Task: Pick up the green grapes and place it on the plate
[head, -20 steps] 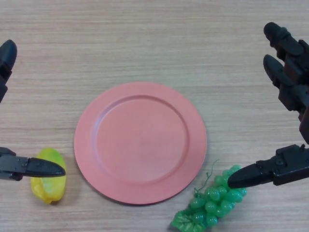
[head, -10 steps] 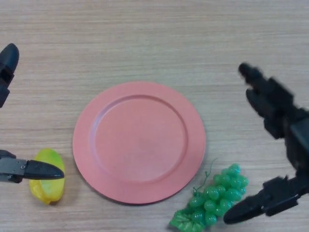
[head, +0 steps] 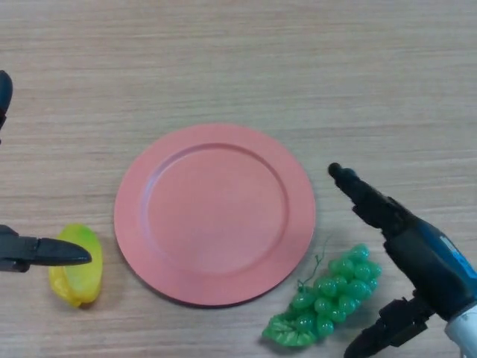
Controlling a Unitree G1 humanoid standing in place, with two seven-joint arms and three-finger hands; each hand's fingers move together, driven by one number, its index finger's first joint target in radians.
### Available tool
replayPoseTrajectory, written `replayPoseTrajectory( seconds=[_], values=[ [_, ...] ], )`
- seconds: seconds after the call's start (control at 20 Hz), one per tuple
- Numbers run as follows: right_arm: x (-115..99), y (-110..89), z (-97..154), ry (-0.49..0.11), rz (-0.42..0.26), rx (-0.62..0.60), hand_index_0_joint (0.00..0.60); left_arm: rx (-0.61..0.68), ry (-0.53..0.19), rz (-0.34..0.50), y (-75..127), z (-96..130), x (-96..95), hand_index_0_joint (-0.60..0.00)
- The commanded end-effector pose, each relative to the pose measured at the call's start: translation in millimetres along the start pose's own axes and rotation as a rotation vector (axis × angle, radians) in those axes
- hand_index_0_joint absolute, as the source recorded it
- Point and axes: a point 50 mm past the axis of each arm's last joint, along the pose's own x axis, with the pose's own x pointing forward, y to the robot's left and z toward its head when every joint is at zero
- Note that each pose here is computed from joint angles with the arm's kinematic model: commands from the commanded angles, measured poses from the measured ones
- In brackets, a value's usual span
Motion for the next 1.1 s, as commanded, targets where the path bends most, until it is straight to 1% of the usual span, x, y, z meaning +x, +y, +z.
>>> replayPoseTrajectory(
  seconds=[0.05,0.1,0.15,0.2,0.35,0.4,0.45,0.5,0.55,0.6,0.65,0.7,0.85,1.0,1.1],
  values=[
    [1.2,-16.1,15.3,-0.168,-0.074,-0.168,0.000,0.117,-0.214,-0.015,2.6,31.0,-1.0,0.000],
    [5.1,-8.4,14.3,-0.190,-0.022,-0.249,0.000,0.117,-0.211,-0.014,2.1,30.0,-0.6,0.000],
    [7.3,-5.2,13.5,-0.201,0.000,-0.277,0.000,0.120,-0.211,-0.012,2.1,30.1,0.1,0.000],
    [12.6,0.9,9.4,-0.223,0.054,-0.361,0.000,0.125,-0.213,-0.008,2.0,30.7,1.1,0.000],
    [19.7,8.2,-0.2,-0.236,0.150,-0.484,0.000,0.128,-0.213,-0.008,1.6,30.1,1.7,0.000],
    [23.0,10.8,-4.9,-0.241,0.196,-0.543,0.000,0.128,-0.216,-0.005,2.0,30.0,1.9,0.000],
    [23.3,11.1,-5.6,-0.241,0.201,-0.551,0.050,0.128,-0.216,-0.004,2.1,30.0,1.9,0.000],
    [24.0,11.6,-7.7,-0.237,0.214,-0.572,0.200,0.129,-0.217,-0.003,2.1,29.8,1.8,0.000],
    [24.7,11.8,-9.7,-0.234,0.224,-0.592,0.301,0.129,-0.217,-0.002,2.2,29.6,1.7,0.000],
    [25.9,11.9,-13.8,-0.226,0.245,-0.620,0.450,0.130,-0.218,0.000,2.4,29.1,1.2,0.000],
    [26.5,11.4,-18.7,-0.208,0.259,-0.641,0.550,0.133,-0.219,0.003,2.8,28.6,0.7,0.000],
    [27.5,9.8,-23.2,-0.184,0.256,-0.651,0.600,0.138,-0.220,0.008,3.5,27.7,0.1,0.000],
    [30.3,8.9,-21.8,-0.192,0.238,-0.643,0.600,0.143,-0.220,0.014,4.5,27.4,0.1,0.000],
    [28.5,7.2,-17.8,-0.163,0.240,-0.617,0.600,0.154,-0.222,0.019,4.6,26.5,0.0,0.000],
    [28.1,-0.8,-8.0,-0.153,0.230,-0.596,0.600,0.154,-0.228,0.020,4.2,27.0,0.3,0.000]
  ],
)
